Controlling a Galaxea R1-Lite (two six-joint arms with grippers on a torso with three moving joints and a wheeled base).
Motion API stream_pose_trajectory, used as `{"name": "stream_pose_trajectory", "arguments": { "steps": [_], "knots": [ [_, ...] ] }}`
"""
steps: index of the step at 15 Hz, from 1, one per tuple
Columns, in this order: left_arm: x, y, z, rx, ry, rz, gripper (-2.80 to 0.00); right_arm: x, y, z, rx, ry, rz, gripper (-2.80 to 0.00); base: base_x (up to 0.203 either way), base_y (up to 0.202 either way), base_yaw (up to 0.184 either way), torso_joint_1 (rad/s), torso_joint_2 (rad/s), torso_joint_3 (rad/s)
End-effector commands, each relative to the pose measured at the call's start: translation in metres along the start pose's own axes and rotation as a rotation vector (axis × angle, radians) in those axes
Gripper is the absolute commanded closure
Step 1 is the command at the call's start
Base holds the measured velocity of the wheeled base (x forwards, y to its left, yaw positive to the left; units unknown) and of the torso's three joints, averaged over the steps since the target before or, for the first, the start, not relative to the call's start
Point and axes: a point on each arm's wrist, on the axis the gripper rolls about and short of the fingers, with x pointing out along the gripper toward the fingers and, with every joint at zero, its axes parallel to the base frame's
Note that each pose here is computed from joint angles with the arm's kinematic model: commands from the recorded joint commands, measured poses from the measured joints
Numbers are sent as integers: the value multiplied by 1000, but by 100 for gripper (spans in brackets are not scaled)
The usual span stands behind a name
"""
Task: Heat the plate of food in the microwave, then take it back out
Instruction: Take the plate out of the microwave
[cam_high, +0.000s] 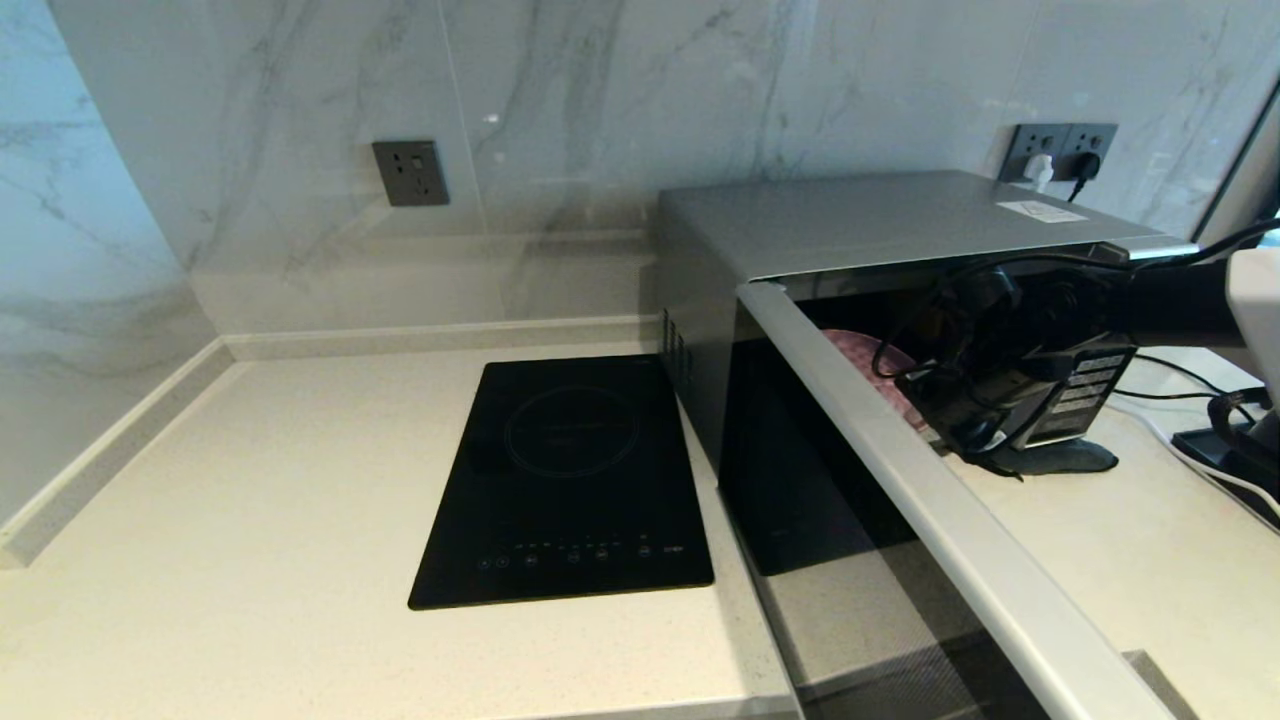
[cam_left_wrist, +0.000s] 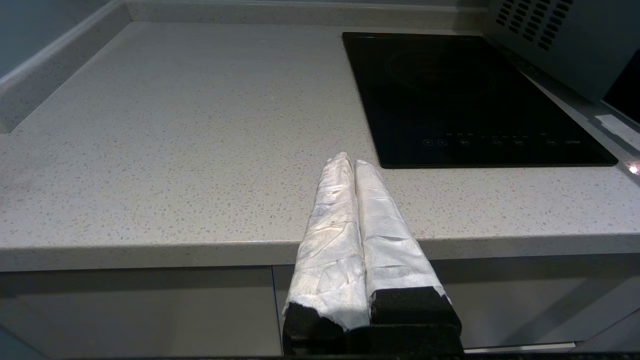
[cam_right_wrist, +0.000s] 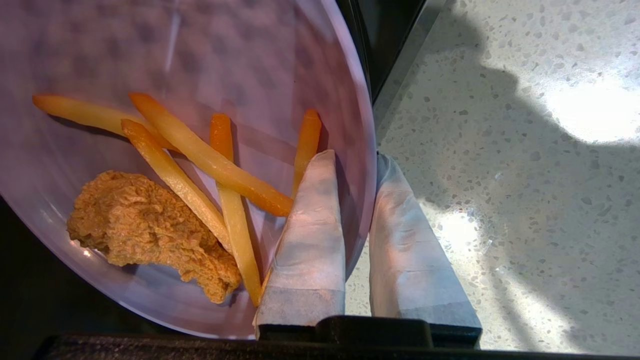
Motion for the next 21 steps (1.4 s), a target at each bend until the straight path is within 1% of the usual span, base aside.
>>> {"name": "stream_pose_trajectory", "arguments": {
  "steps": [1, 9, 14, 18, 21],
  "knots": [
    [0, 0, 0, -1, 1, 1, 0, -29, 1, 0, 1, -19, 41, 0, 0, 0, 0, 0, 0, 0],
    [0, 0, 0, -1, 1, 1, 0, -15, -7, -9, -6, 12, -15, 0, 0, 0, 0, 0, 0, 0],
    [0, 0, 0, -1, 1, 1, 0, -13, -7, -9, -5, 12, -19, 0, 0, 0, 0, 0, 0, 0],
    [0, 0, 0, -1, 1, 1, 0, -2, -11, -12, -7, 20, -50, 0, 0, 0, 0, 0, 0, 0],
    [0, 0, 0, -1, 1, 1, 0, -2, -12, -12, -8, 23, -52, 0, 0, 0, 0, 0, 0, 0]
  ]
}}
